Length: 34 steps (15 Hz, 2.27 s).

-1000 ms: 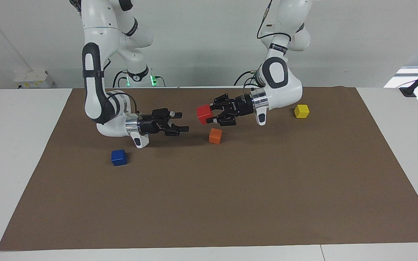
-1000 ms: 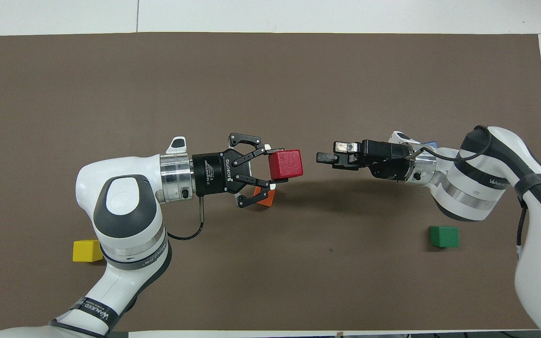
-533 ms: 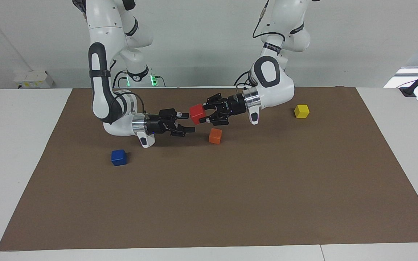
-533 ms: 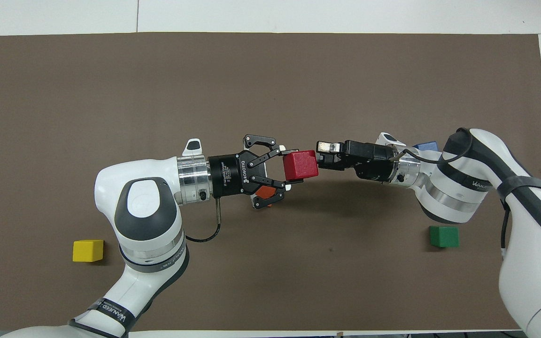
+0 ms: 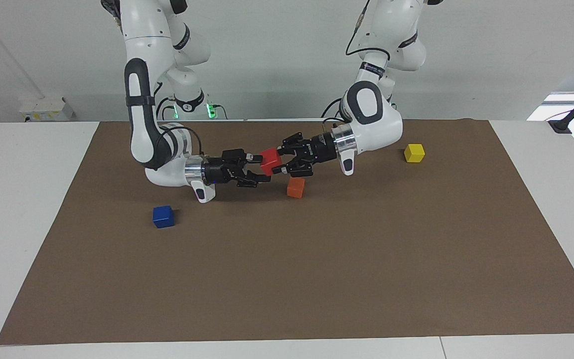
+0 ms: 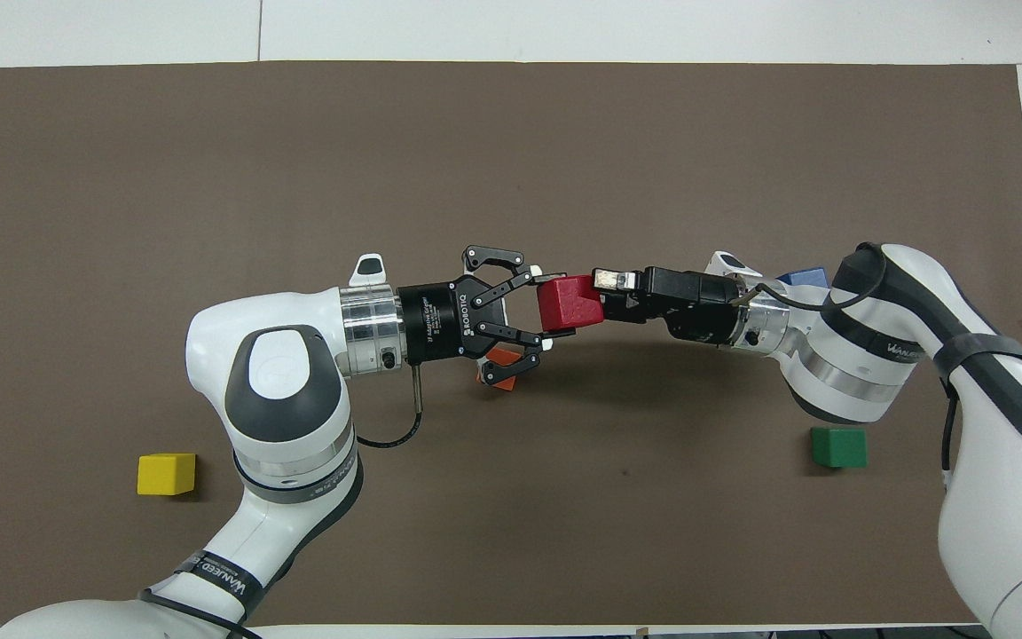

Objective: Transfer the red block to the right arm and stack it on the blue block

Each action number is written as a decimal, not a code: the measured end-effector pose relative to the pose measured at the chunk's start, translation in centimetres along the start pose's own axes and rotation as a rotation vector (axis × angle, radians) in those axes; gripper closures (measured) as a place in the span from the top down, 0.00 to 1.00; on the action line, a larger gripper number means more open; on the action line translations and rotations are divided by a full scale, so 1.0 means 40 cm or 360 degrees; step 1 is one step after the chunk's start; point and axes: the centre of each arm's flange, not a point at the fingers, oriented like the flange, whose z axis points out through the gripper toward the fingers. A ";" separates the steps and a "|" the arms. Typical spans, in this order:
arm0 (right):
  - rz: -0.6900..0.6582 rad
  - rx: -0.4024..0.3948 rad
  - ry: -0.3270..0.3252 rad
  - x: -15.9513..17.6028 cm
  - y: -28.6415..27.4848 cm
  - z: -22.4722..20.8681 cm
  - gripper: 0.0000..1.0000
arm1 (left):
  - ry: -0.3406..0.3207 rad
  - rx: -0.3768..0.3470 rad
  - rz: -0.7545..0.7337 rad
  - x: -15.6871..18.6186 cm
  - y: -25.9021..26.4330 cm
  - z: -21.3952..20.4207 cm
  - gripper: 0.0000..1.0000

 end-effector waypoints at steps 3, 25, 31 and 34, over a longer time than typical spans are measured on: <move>-0.0001 0.0000 0.0000 0.000 0.000 0.000 0.78 | 0.0000 -0.0001 0.0000 0.004 0.011 0.009 0.55; -0.0015 -0.0026 0.0038 -0.002 0.013 0.013 0.56 | 0.0016 -0.0040 0.0111 0.005 0.020 0.020 1.00; -0.0014 -0.0014 0.0059 0.001 0.012 0.012 0.55 | 0.0082 -0.0031 0.0293 0.058 0.123 -0.142 1.00; -0.0016 -0.0015 0.0069 0.005 0.010 0.005 0.55 | 0.0149 0.0101 0.0381 0.108 0.178 -0.301 1.00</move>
